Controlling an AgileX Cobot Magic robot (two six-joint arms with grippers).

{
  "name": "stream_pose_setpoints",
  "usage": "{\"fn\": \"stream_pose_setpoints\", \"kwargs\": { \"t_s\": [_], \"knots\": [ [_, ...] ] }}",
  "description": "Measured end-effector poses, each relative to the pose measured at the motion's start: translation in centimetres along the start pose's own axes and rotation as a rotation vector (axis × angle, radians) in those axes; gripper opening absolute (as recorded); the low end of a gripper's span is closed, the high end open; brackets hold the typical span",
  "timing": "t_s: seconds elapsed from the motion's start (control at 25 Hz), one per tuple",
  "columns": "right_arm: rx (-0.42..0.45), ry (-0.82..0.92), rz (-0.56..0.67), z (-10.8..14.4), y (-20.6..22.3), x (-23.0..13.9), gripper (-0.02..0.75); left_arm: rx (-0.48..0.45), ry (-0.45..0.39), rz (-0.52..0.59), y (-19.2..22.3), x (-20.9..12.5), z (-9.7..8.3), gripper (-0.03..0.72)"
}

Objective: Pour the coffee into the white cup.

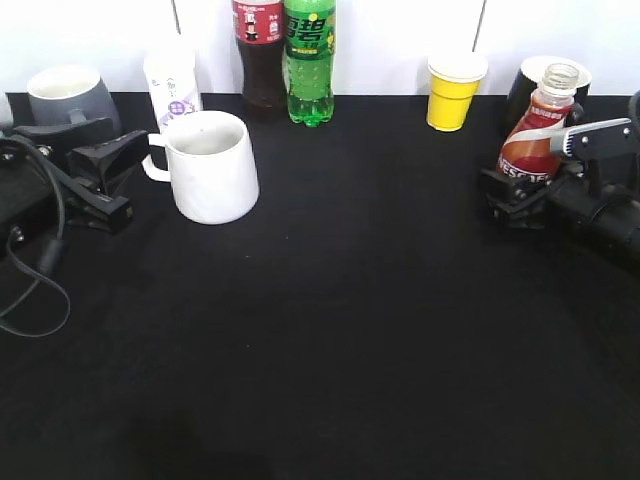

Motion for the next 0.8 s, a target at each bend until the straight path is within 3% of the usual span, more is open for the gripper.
{"fn": "stream_pose_setpoints", "kwargs": {
  "t_s": [0.2,0.32,0.44,0.6,0.68,0.8],
  "knots": [
    [-0.022,-0.002,0.081,0.4,-2.2,-0.1,0.615,0.008,0.01,0.032,-0.5,0.5,0.1,0.328],
    [-0.026,0.006,0.121,1.1,-4.3,-0.6,0.615,0.021,0.021,0.139,-1.3,0.0,0.2,0.328],
    [-0.069,-0.023,0.212,1.2,-6.6,0.4,0.615,0.045,0.024,0.32,-3.0,-0.7,0.5,0.328],
    [-0.195,-0.06,0.429,0.6,-10.6,2.7,0.595,0.176,-0.128,0.655,-4.7,0.6,2.0,0.328],
    [-0.226,-0.106,0.562,2.3,-12.4,4.8,0.594,0.203,-0.19,0.748,-5.7,2.9,2.1,0.328],
    [-0.174,-0.059,0.475,6.6,-15.4,11.2,0.594,0.214,-0.202,0.73,-8.8,6.5,1.8,0.328]
  ]
}}
Point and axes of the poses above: a point on each arm's last joint axis where the gripper is mounted, y pointing out along that axis toward the gripper, z along the wrist's bending axis when the last joint is at zero, x = y × z, the point moved 5 cm from there along y, pointing out along that axis toward the gripper, and after that the axes turned 3 degrees about y, right-handed, at the moved point
